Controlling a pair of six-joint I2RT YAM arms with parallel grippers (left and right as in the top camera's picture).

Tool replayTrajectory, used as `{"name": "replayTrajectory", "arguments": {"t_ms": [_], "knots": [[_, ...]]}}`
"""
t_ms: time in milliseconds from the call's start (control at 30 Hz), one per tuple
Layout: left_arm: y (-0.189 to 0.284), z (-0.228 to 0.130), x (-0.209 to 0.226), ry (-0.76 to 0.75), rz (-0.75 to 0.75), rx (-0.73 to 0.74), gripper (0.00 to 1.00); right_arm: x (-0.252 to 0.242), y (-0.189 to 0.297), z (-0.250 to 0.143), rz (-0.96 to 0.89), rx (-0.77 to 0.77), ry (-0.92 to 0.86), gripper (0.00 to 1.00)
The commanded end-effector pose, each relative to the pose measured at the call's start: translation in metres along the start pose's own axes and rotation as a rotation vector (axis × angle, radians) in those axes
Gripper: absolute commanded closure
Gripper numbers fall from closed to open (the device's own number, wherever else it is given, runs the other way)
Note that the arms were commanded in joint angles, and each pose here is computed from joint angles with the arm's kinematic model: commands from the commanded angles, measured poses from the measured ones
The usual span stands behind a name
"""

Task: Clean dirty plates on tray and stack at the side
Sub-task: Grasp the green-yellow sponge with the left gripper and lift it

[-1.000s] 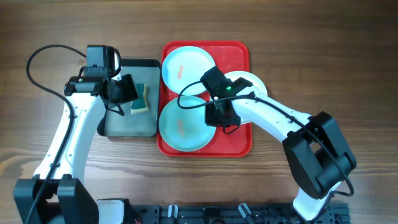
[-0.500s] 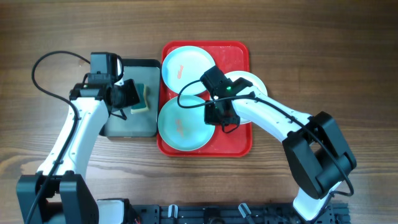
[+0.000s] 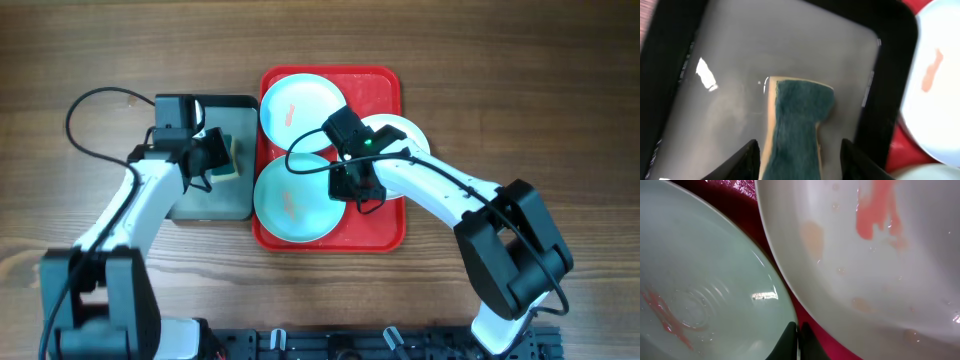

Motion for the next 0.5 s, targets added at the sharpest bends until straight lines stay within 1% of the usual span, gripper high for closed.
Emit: {"name": "replayTrajectory", "arguments": {"t_ms": [0, 100, 167, 300, 400, 433, 467], "knots": [[-0.024, -0.011, 0.007, -0.045, 0.027, 0.054, 0.47, 0.0, -0.007, -0.001, 0.01, 0.027, -0.021, 0.96], [-0.034, -0.013, 0.007, -0.081, 0.023, 0.063, 0.47, 0.001, -0.007, -0.001, 0.012, 0.025, -0.021, 0.96], [-0.035, -0.014, 0.007, -0.09, 0.023, 0.065, 0.49, 0.001, -0.007, -0.001, 0.012, 0.025, -0.021, 0.96], [-0.036, -0.012, 0.007, -0.091, 0.022, 0.056, 0.61, 0.001, -0.007, -0.001, 0.012, 0.025, -0.019, 0.96], [-0.036, -0.013, 0.007, -0.09, 0.022, 0.06, 0.63, 0.001, -0.007, -0.001, 0.013, 0.024, -0.017, 0.96], [-0.036, -0.013, 0.007, -0.09, 0.023, 0.063, 0.65, 0.001, -0.007, -0.001, 0.014, 0.024, -0.016, 0.96], [-0.037, -0.014, 0.007, -0.089, 0.023, 0.068, 0.72, 0.001, -0.007, -0.001, 0.014, 0.023, -0.017, 0.96]]}}
Point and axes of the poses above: each gripper's point midway between its finger pads, its own y axis back along the fingers, its own x axis along the line the jaws close on, z = x × y, the point moved 6 cm from there along y, back along the fingers, and after that the axes turned 9 degrees about -y, right-handed, at the moved point
